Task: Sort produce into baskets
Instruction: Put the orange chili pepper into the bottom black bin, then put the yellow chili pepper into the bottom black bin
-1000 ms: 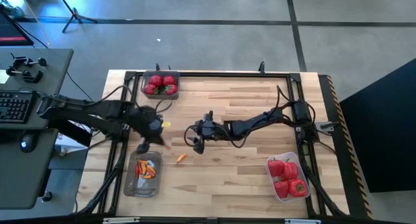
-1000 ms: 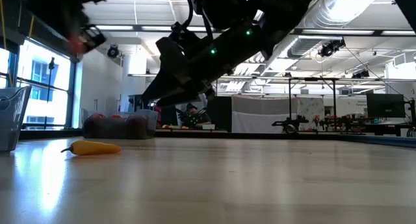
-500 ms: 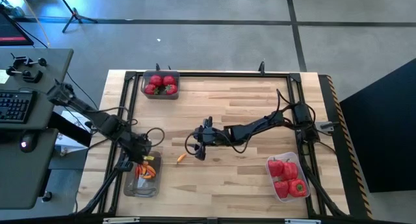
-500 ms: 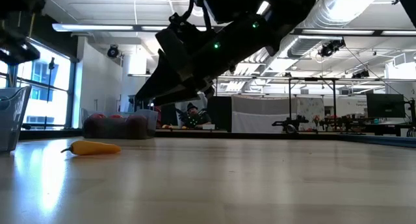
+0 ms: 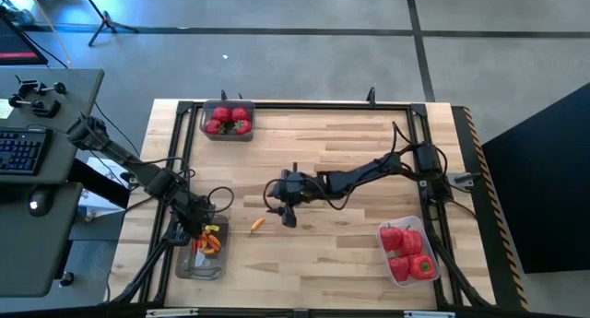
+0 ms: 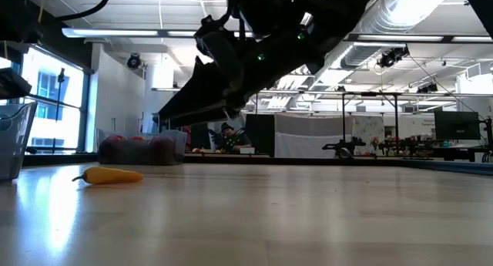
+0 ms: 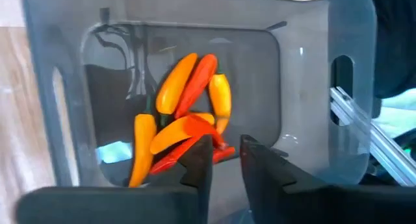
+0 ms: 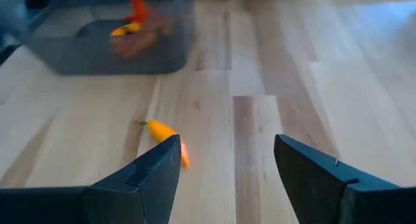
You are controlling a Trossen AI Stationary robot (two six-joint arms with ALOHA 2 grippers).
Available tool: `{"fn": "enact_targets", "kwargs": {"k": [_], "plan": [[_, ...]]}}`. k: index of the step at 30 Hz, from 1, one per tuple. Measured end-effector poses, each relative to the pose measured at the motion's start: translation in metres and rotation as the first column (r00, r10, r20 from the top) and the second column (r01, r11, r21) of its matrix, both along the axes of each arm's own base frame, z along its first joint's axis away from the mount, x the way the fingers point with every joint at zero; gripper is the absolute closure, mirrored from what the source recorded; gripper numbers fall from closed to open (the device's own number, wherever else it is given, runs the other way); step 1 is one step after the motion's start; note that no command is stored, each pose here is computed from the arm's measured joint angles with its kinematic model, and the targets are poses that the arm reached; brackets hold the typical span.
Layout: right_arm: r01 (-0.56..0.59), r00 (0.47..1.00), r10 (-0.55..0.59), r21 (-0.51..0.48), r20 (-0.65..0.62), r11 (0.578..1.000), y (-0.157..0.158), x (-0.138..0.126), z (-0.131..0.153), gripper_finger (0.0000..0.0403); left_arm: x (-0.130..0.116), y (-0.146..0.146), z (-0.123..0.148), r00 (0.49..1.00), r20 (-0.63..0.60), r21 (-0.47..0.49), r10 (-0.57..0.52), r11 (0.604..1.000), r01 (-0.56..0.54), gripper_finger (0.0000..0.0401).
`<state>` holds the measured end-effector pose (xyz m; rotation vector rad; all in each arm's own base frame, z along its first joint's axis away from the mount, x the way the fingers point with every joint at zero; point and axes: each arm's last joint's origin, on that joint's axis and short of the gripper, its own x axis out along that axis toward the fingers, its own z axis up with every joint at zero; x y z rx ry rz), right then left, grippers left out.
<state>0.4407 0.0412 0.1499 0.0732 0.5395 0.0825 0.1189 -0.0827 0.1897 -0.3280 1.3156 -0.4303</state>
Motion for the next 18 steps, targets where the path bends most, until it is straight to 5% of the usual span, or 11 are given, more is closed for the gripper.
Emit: {"fn": "enact_targets", "kwargs": {"k": [9, 18], "plan": [[-0.187, 0.982, 0.186, 0.025, 0.041, 0.982, 0.0, 0.007, -0.019, 0.0167, 0.003, -0.002, 0.013, 0.999, 0.037, -0.025, -0.01, 1.0, 0.011, 0.0257], [-0.228, 0.974, 0.228, 0.022, 0.013, 0.973, 0.003, 0.035, -0.054, 0.0173, 0.003, 0.002, 0.037, 0.965, 0.263, -0.092, -0.007, 0.995, 0.032, 0.0287]]}}
